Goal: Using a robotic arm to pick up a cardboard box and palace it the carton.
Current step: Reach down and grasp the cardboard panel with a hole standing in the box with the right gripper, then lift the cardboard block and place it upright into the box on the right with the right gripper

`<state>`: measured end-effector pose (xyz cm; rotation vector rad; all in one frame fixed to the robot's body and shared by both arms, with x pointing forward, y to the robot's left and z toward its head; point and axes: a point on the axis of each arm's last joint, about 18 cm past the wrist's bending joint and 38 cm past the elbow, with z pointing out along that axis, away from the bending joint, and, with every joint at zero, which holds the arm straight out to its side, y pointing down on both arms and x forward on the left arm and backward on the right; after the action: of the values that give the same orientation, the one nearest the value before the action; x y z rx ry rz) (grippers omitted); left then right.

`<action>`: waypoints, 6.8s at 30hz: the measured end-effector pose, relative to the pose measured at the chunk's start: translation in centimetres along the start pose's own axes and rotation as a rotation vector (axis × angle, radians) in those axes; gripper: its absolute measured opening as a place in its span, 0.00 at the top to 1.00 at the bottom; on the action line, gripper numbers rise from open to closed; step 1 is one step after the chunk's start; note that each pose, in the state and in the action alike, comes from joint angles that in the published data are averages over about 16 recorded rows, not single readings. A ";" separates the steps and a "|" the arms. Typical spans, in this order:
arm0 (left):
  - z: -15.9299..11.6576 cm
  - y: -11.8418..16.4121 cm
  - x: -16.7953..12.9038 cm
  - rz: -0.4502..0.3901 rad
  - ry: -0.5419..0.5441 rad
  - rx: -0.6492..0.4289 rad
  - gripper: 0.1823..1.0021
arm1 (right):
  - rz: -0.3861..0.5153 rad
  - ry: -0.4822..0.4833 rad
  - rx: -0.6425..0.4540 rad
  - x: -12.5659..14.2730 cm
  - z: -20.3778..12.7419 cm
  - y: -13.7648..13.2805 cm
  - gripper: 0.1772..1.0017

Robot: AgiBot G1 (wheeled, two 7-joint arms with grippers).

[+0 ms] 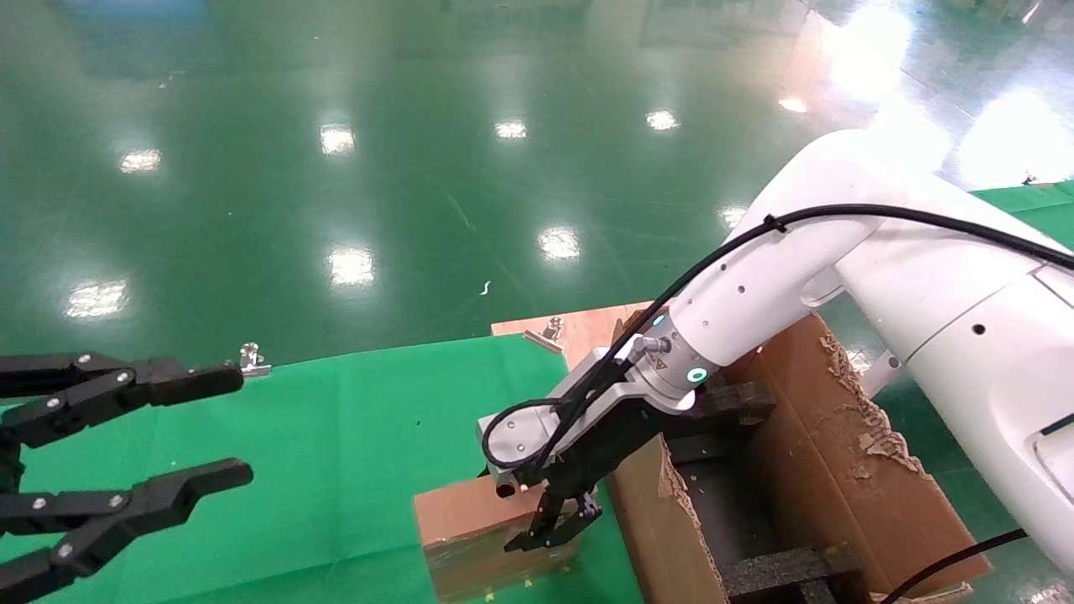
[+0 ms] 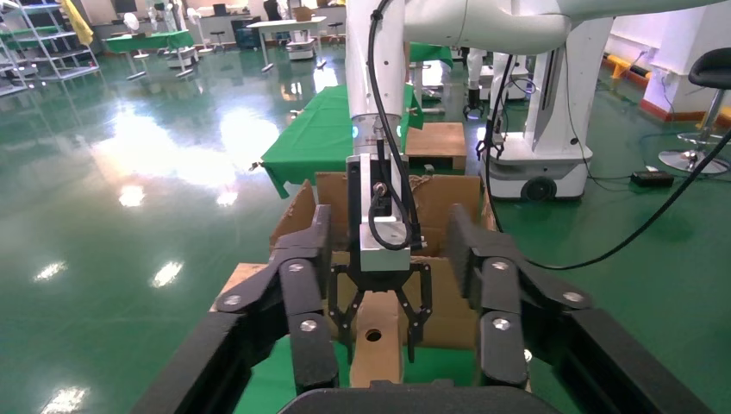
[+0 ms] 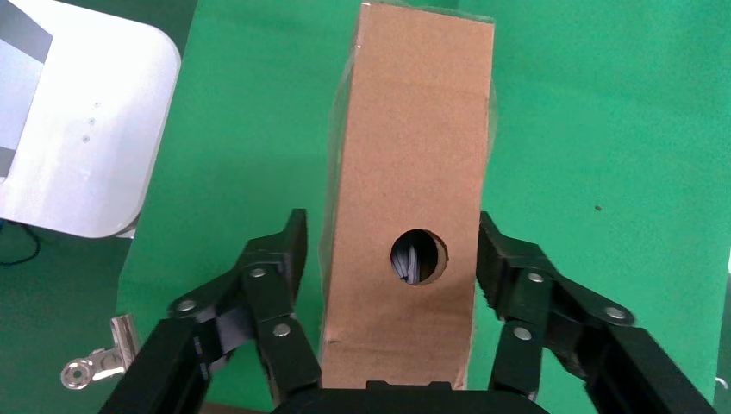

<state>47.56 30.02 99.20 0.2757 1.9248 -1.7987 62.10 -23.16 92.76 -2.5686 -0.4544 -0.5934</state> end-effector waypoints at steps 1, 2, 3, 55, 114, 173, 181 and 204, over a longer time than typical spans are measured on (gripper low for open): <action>0.0 0.0 0.0 0.000 0.000 0.000 0.67 | 0.000 0.000 0.000 0.0 0.0 0.0 0.29; 0.0 0.0 0.0 0.000 0.000 0.000 0.65 | 0.000 0.000 0.000 0.0 0.0 0.0 0.32; 0.0 0.0 0.0 0.000 0.000 0.000 0.62 | 0.000 0.000 0.000 0.0 0.0 0.0 0.35; 0.0 0.0 0.0 0.000 0.000 0.000 0.00 | 0.178 0.467 -0.077 -1.9 -27.8 3.8 0.80; 0.0 0.0 0.0 0.000 0.000 0.000 0.00 | 1.290 0.808 -0.262 -13.6 -22.1 18.0 0.85; 0.0 0.0 0.0 0.000 0.000 0.000 0.00 | 1.486 1.020 -0.447 -11.9 -8.3 24.2 0.85; 0.0 0.0 0.0 0.000 0.000 0.000 0.00 | 1.489 1.003 -0.453 -12.3 -5.6 24.7 0.85; 0.0 0.0 0.0 -0.001 0.000 0.000 0.00 | 1.505 0.926 -0.468 -14.3 0.2 27.5 0.87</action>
<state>47.59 30.04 99.20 0.2750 1.9247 -1.7992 61.25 -49.13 75.86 -1.8252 1.8436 -1.1131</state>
